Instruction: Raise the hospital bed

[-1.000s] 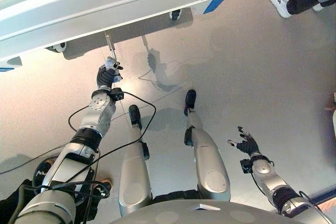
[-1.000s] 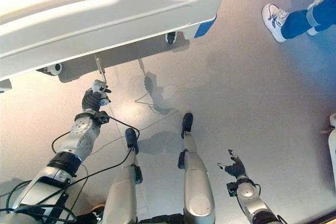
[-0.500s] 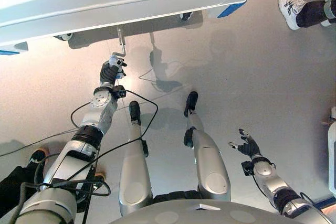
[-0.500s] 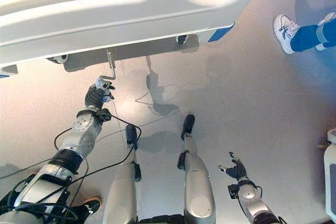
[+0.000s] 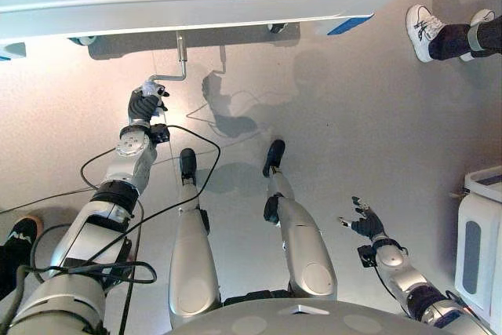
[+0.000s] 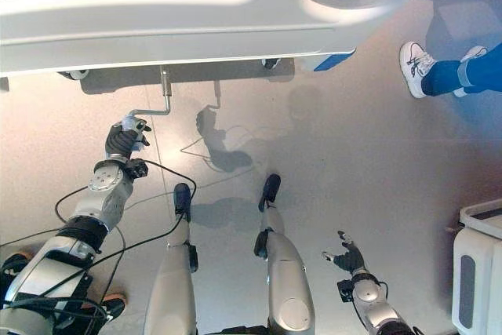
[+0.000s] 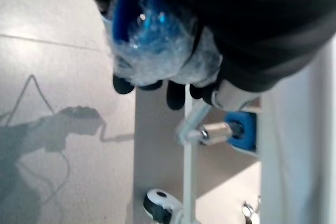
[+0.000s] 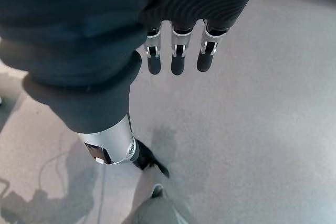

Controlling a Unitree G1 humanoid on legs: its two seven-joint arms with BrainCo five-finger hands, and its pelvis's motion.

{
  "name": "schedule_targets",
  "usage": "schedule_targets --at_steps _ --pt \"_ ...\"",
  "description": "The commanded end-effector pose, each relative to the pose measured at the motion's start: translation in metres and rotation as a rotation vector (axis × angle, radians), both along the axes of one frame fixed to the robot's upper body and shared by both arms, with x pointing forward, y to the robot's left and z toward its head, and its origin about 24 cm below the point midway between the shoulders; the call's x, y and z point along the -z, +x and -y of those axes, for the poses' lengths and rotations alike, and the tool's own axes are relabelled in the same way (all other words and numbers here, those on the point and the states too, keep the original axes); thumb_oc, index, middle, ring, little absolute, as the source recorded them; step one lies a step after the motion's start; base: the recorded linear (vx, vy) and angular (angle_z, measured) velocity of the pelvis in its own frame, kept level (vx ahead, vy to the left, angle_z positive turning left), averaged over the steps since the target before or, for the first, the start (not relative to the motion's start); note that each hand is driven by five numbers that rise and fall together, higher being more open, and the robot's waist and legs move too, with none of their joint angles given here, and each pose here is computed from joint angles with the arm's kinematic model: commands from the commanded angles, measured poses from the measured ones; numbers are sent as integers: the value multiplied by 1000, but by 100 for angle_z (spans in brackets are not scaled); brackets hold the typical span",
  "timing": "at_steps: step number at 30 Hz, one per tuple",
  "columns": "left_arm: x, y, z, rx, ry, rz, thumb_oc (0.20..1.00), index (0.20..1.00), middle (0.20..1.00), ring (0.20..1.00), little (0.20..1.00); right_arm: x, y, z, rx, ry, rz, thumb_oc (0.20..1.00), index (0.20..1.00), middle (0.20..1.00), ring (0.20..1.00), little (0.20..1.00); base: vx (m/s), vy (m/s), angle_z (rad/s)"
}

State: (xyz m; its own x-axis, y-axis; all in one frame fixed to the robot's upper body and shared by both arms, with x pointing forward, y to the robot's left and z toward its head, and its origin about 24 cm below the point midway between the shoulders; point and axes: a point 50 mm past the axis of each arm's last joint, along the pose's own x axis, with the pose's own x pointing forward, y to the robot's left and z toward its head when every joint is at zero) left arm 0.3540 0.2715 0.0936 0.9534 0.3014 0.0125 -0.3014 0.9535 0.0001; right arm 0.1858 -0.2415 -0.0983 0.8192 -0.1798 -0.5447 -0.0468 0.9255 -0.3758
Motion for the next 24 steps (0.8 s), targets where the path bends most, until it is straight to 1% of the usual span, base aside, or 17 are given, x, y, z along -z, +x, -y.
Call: schedule_targets --at_steps 1,5,6,13,14,24 --pt "-33 -3 -49 -173 120 46 200 200 200 200 200 -6 0 -3 21 45 53 1000 1000 1000 1000 1000 0 0 0" --pt "-44 4 -49 -187 133 55 200 200 200 200 200 -12 7 -6 9 49 91 1000 1000 1000 1000 1000 -5 2 -2" --pt "-53 9 -49 -197 144 62 200 200 200 200 200 -16 11 -8 -3 53 118 1000 1000 1000 1000 1000 0 0 0" --pt "-67 17 -48 -218 164 63 200 200 200 200 200 -22 16 -13 -27 61 158 1000 1000 1000 1000 1000 -3 -16 -6" --pt "-78 21 -46 -228 183 75 200 200 200 200 200 -28 20 -16 -46 65 191 1000 1000 1000 1000 1000 -13 -24 -10" --pt "-111 33 -37 -247 216 130 200 200 200 200 200 -48 33 -22 -106 61 295 1000 1000 1000 1000 1000 -10 -39 -11"
